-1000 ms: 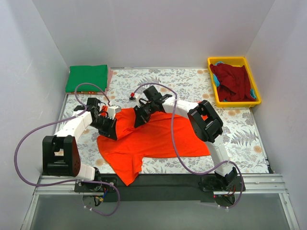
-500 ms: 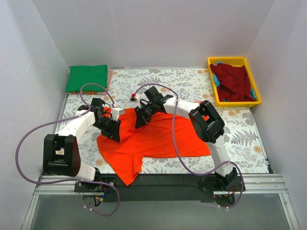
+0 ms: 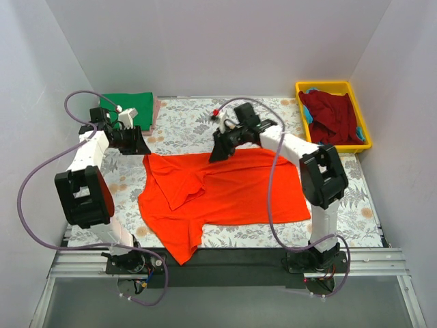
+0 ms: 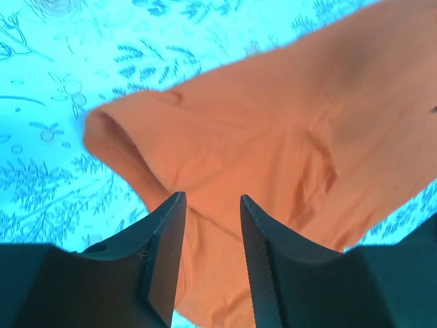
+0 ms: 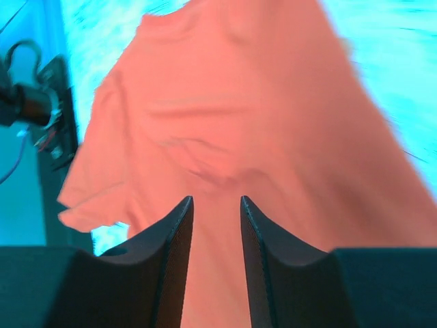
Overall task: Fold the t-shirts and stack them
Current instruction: Fold the tshirt
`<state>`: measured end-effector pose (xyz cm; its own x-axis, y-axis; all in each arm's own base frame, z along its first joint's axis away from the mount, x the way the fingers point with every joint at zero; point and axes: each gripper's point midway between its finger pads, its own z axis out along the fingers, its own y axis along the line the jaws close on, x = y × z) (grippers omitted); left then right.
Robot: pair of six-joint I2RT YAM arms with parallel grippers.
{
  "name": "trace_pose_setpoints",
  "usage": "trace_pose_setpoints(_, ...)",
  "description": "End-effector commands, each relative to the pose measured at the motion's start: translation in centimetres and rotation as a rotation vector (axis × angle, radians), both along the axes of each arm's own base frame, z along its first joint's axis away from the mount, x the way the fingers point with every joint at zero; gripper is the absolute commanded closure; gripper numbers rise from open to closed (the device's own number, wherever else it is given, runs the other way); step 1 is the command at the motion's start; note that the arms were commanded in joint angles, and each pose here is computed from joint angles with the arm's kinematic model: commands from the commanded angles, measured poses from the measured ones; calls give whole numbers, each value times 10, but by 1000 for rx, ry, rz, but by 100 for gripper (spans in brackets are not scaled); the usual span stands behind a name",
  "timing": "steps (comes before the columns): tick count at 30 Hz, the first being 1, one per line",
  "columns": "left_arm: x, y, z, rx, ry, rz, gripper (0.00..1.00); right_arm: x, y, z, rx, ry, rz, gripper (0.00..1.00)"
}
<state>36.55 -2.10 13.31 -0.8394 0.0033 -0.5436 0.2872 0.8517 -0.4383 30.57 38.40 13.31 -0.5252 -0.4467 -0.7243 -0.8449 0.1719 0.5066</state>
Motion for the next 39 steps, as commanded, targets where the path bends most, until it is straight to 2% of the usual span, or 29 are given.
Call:
trace_pose_setpoints(1,30,-1,2,-51,-27,85,63,41,-65,12,-35,1,-149,61)
trace_pose_setpoints(6,41,9,-20,-153,41,181,51,84,-151,-13,-180,-51,-336,67)
trace_pose_setpoints(12,46,15,-43,-166,81,256,42,97,-220,-50,-331,-42,-451,73)
trace_pose_setpoints(21,37,-2,-73,-276,188,266,39,109,-267,-84,-450,-26,-526,76)
trace_pose_setpoints(30,68,12,-86,-313,161,367,39,120,-302,-121,-581,-12,-567,77)
trace_pose_setpoints(32,74,19,-92,-299,165,405,45,125,-303,-126,-585,-6,-571,77)
trace_pose_setpoints(34,80,28,-107,-277,194,457,59,128,-303,-130,-589,1,-574,76)
trace_pose_setpoints(35,82,34,-113,-268,206,481,76,134,-303,-128,-587,-10,-580,75)
trace_pose_setpoints(36,83,37,-115,-261,214,497,84,138,-304,-128,-590,-15,-586,75)
trace_pose_setpoints(38,88,46,-121,-220,210,519,97,146,-303,-128,-584,-19,-596,74)
trace_pose_setpoints(39,90,48,-121,-209,206,525,99,148,-300,-127,-571,-16,-593,72)
